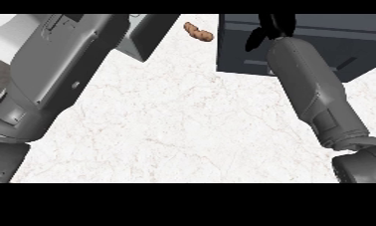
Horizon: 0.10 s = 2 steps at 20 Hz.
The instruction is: Pick up the can, place it into the drawer and close the drawer
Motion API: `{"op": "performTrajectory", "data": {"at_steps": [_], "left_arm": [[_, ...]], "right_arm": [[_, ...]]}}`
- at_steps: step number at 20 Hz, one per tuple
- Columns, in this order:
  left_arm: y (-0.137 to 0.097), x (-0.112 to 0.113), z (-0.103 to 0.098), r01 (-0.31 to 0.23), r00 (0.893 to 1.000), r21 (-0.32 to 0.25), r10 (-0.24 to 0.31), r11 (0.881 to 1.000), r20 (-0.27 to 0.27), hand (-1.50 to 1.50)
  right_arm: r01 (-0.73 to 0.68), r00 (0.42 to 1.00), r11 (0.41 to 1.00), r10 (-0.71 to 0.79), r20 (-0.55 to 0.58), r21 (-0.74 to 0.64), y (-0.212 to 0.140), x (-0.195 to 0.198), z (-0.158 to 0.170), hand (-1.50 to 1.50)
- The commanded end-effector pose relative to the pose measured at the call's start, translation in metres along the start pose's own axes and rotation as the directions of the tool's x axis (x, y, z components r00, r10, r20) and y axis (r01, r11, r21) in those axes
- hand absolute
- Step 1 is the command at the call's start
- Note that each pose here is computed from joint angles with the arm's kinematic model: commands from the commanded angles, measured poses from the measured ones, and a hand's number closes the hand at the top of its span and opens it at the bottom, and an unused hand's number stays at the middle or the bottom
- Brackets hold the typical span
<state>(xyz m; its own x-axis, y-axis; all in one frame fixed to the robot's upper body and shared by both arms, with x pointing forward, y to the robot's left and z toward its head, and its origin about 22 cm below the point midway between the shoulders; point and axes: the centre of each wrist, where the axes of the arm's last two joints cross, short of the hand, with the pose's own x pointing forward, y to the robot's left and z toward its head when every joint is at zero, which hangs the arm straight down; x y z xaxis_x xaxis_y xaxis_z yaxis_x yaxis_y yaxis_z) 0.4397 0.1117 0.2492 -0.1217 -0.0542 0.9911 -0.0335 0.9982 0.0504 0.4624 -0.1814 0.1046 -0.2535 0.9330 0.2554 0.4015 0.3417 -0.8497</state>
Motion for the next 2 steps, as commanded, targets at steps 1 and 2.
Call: {"op": "performTrajectory", "data": {"at_steps": [1, 2], "left_arm": [[0.0081, -0.0058, 0.0054, -0.010, 1.000, -0.014, 0.010, 1.000, 0.006, -1.50], [0.0069, -0.0131, 0.0105, -0.011, 1.000, -0.021, 0.011, 1.000, -0.005, -1.50]], "right_arm": [[0.119, 0.993, 0.983, -0.119, 0.012, -0.142, -0.0246, 0.0352, -0.0326, -1.50], [0.118, 0.993, 0.985, -0.119, 0.004, -0.129, -0.0201, 0.0259, -0.0268, -1.50]]}}
